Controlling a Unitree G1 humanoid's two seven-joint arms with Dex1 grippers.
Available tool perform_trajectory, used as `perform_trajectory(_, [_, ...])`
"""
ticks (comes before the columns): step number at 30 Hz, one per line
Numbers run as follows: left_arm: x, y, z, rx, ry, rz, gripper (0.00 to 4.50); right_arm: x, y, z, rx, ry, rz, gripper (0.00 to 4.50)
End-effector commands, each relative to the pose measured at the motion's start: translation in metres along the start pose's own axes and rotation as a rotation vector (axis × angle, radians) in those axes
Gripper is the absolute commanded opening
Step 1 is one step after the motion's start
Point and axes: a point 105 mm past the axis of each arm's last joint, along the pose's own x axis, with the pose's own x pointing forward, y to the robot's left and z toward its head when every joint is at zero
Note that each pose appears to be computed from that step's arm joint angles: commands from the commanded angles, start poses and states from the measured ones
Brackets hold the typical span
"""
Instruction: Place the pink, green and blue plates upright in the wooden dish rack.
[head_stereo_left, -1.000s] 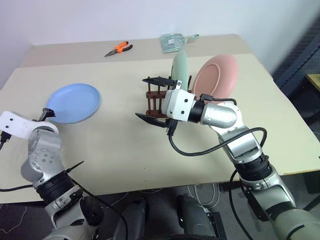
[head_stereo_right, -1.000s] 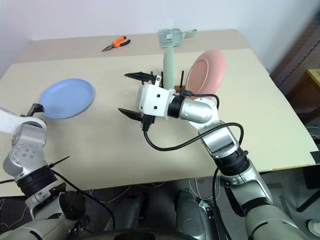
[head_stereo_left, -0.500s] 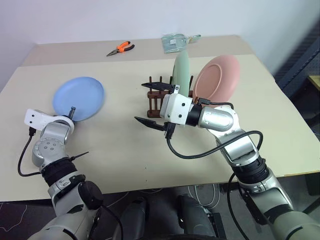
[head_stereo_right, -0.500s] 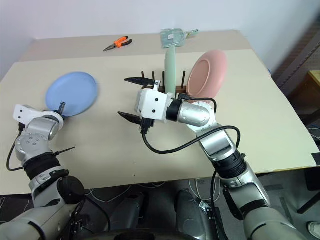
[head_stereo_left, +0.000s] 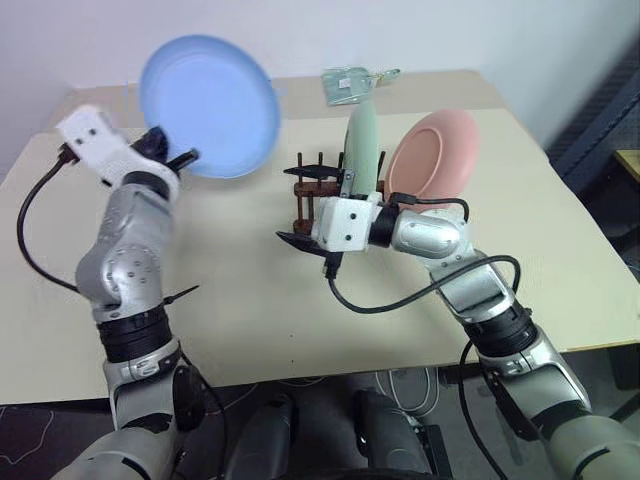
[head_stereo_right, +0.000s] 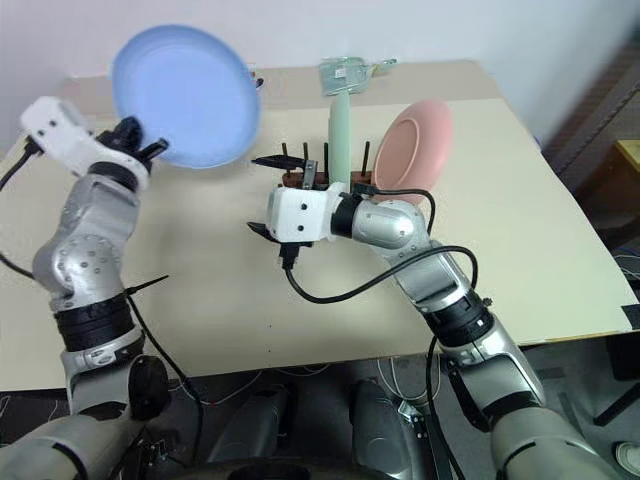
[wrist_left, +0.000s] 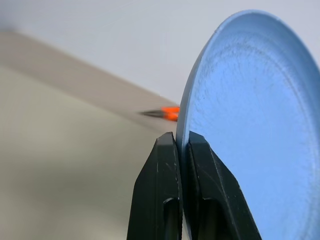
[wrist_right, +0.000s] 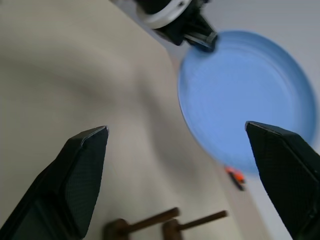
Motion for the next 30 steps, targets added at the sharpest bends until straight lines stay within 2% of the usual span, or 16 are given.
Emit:
perform_trajectory(1, [-0.014, -0.015, 0.021, 0.006, -0.079, -0.012, 0.02, 0.015, -0.014, 0.006, -0.082, -0.017, -0.074, 4.5])
perform_trajectory(5, [-0.029, -0.032, 0.017, -0.025, -0.053, -0.039, 0.02, 0.035, -0.015, -0.004, -0.137, 0.024, -0.105, 4.5])
perform_trajectory(6, [-0.032, -0.034, 0.015, -0.024, -0.041, -0.051, 0.0, 0.038, -0.015, -0.005, -0.137, 0.028, -0.114, 3.95])
perform_trajectory(7, [-0.033, -0.035, 0.013, -0.024, -0.032, -0.058, 0.0, 0.04, -0.016, -0.005, -0.137, 0.03, -0.123, 3.63])
perform_trajectory(14, [-0.036, -0.036, 0.003, -0.036, 0.017, -0.075, 0.0, 0.046, -0.02, -0.003, -0.152, 0.025, -0.163, 0.05])
perform_trajectory(15, [-0.036, -0.038, 0.002, -0.036, 0.018, -0.087, 0.0, 0.046, -0.019, -0.002, -0.155, 0.023, -0.163, 0.05])
perform_trajectory(18, [-0.035, -0.044, 0.002, -0.074, 0.024, -0.133, 1.02, 0.046, -0.016, -0.001, -0.18, 0.022, -0.157, 0.0])
perform_trajectory(20, [-0.034, -0.046, 0.007, -0.131, 0.004, -0.144, 2.0, 0.046, -0.015, -0.001, -0.194, 0.024, -0.155, 0.0])
perform_trajectory(23, [-0.03, -0.03, 0.037, -0.211, -0.12, -0.11, 3.53, 0.046, -0.014, 0.0, -0.215, 0.021, -0.155, 0.0])
perform_trajectory(24, [-0.029, -0.025, 0.046, -0.221, -0.156, -0.101, 3.53, 0.046, -0.014, 0.0, -0.217, 0.021, -0.155, 0.0])
perform_trajectory(27, [-0.028, 0.02, 0.092, -0.117, -0.345, 0.036, 3.53, 0.044, -0.017, 0.003, -0.197, -0.014, -0.171, 0.0])
perform_trajectory(29, [-0.031, 0.045, 0.111, -0.029, -0.417, 0.125, 3.53, 0.041, -0.022, 0.009, -0.174, -0.063, -0.193, 0.0])
perform_trajectory(30, [-0.033, 0.06, 0.114, 0.113, -0.422, 0.181, 3.53, 0.038, -0.027, 0.014, -0.116, -0.1, -0.215, 0.0])
